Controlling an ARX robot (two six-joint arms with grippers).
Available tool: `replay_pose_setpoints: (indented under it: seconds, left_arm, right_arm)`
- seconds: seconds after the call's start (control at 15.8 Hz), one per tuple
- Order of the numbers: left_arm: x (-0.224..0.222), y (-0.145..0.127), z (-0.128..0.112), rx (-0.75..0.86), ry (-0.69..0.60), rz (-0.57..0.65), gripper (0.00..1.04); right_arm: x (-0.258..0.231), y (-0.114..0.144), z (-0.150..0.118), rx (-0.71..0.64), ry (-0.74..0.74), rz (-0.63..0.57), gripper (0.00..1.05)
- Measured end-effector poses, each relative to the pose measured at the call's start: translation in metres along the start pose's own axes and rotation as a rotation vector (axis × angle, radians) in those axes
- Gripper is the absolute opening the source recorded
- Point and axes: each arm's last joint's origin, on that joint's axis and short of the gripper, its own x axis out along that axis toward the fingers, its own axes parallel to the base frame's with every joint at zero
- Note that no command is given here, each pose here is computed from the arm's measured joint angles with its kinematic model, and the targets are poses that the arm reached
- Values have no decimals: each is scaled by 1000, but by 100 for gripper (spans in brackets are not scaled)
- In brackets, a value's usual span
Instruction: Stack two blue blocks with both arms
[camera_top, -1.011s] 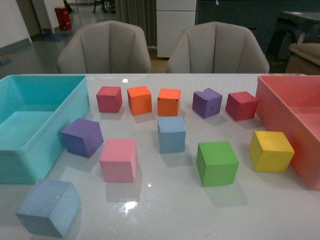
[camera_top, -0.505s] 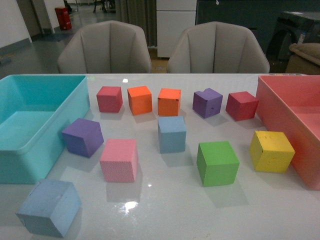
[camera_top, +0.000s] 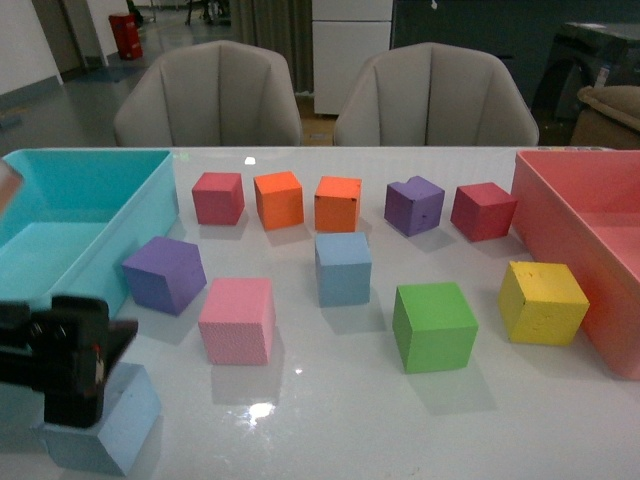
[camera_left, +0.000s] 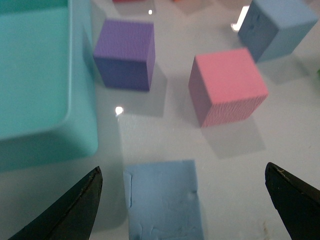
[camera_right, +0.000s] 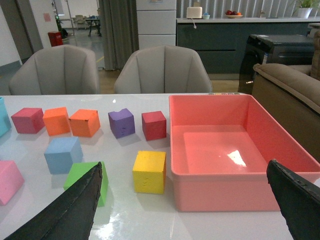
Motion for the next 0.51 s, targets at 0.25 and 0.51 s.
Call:
replay_pose_setpoints:
  seconds: [0.25,0.51]
  left_arm:
    - [17,13,-16,-45,93,17,98]
    - [21,15,-22,-99,122,-10,98]
  right_arm:
    - [0,0,0,0,0,0,98]
    - [0,0,0,0,0,0,98]
